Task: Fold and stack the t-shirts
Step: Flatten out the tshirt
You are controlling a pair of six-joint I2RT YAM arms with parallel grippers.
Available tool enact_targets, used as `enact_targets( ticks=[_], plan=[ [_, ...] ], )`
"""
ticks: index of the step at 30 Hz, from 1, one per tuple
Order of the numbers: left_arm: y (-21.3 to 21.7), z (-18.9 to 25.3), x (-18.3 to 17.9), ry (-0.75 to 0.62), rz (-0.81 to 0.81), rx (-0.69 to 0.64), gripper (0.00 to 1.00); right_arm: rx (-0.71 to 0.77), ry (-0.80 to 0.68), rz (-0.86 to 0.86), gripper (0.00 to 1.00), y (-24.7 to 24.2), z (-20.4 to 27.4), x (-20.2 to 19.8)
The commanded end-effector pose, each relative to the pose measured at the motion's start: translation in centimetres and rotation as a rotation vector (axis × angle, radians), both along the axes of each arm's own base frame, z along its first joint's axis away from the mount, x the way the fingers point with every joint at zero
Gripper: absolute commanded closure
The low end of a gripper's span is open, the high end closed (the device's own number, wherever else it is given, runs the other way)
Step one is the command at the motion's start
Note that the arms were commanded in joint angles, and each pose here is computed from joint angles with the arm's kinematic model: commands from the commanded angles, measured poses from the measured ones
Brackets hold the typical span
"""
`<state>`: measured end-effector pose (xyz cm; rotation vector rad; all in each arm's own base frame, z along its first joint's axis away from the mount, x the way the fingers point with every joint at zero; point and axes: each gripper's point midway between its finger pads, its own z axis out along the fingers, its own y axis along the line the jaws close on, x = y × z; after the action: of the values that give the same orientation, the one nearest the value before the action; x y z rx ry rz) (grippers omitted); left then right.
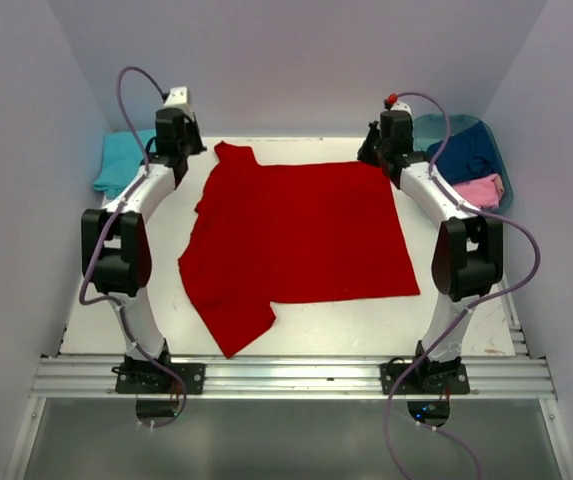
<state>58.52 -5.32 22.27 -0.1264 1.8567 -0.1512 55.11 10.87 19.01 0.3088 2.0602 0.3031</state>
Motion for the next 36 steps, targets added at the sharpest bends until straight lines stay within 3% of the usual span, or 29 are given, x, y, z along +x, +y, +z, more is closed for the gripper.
enact_targets(
  ticks=[1, 4, 12, 21, 26, 36],
  plan=[
    [1.9, -11.0, -3.5, 0.310, 0.084, 0.028, 1.00, 0.022, 0.141, 0.058, 1.00, 1.1, -3.4, -3.2],
    [2.8, -14.0, -5.4, 0.387, 0.135, 0.020, 1.00, -0.001, 0.244, 0.102, 1.00, 2.6, -5.9, -6.1],
    [3.8, -14.5, -8.1, 0.390, 0.228, -0.015, 1.00, -0.018, 0.369, 0.315, 1.00, 9.2, -9.0, -12.1],
    [2.8, -14.5, -11.8, 0.421, 0.209, -0.098, 1.00, -0.153, 0.548, 0.131, 1.00, 5.7, -14.3, -13.9],
    [3.1, -12.9, -12.3, 0.399, 0.226, -0.101, 1.00, -0.196, 0.624, 0.083, 1.00, 4.6, -16.6, -14.8],
    [3.1, -14.3, -13.4, 0.469, 0.235, -0.104, 1.00, -0.373, 0.742, -0.126, 1.00, -0.4, -18.4, -18.0]
  ],
)
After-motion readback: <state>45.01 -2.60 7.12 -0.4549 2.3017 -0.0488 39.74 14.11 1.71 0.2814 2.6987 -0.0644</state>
